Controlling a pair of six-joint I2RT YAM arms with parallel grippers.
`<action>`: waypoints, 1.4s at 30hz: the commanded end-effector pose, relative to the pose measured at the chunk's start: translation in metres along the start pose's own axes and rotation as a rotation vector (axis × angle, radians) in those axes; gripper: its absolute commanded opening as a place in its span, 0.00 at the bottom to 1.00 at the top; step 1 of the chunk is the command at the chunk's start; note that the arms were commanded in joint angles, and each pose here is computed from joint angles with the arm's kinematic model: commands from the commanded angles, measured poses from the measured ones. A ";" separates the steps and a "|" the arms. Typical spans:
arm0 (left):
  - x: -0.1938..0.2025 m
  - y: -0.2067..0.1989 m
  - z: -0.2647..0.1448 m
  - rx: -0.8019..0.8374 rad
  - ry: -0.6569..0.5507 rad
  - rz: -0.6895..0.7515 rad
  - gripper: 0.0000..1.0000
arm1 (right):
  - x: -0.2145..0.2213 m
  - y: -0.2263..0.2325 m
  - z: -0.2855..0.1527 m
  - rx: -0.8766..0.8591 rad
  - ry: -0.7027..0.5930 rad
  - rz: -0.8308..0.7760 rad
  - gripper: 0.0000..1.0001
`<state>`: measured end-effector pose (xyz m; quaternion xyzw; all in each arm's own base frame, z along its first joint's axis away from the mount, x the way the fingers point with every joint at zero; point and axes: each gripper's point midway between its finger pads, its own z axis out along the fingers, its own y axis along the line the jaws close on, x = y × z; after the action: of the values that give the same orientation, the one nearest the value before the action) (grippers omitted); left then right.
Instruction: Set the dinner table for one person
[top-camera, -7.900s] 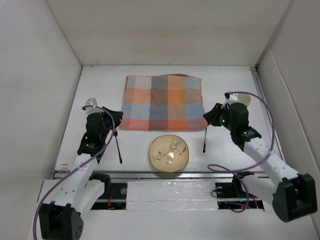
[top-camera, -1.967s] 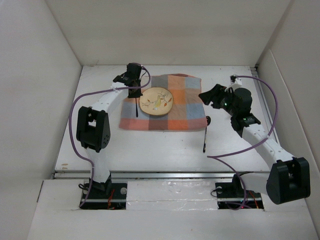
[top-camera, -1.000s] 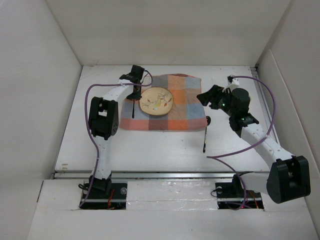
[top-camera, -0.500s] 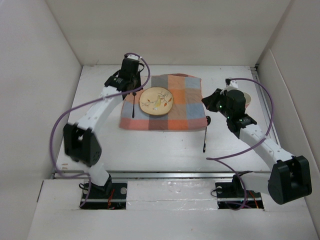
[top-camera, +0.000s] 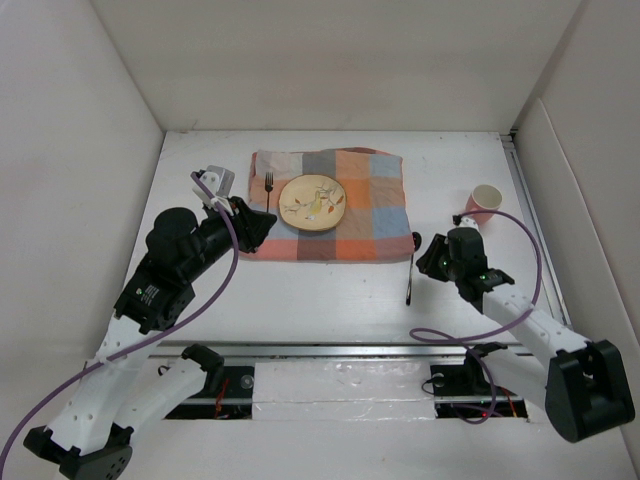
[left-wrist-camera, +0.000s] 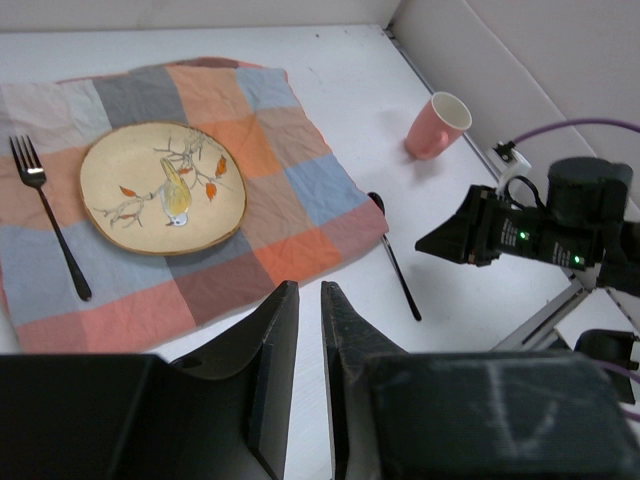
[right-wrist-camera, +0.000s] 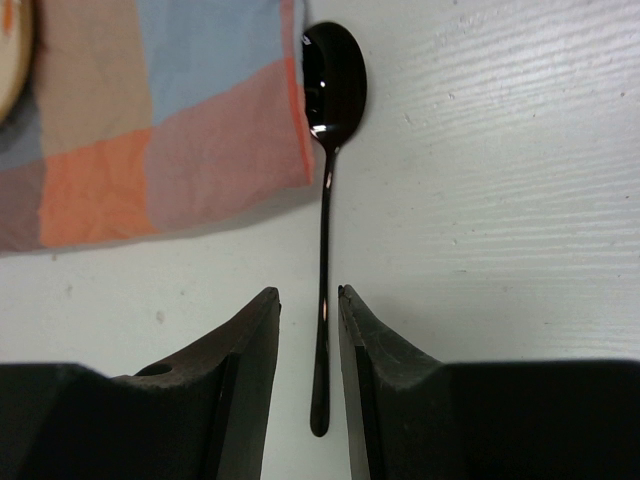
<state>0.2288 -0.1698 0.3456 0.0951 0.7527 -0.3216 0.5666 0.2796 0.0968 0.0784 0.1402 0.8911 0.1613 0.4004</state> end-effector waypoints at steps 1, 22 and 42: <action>0.005 -0.010 -0.006 0.075 -0.017 0.019 0.14 | 0.001 -0.001 0.010 0.044 0.056 -0.017 0.36; 0.003 -0.014 -0.041 0.098 -0.166 0.073 0.18 | 0.003 0.016 0.050 0.247 0.159 -0.065 0.32; -0.004 -0.016 -0.054 0.101 -0.215 0.081 0.18 | 0.017 -0.006 0.062 0.336 0.371 -0.197 0.32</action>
<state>0.1793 -0.1519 0.3499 0.1187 0.6901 -0.3435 0.6258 0.3118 0.1090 0.0224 0.1013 0.9678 -0.0085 0.2302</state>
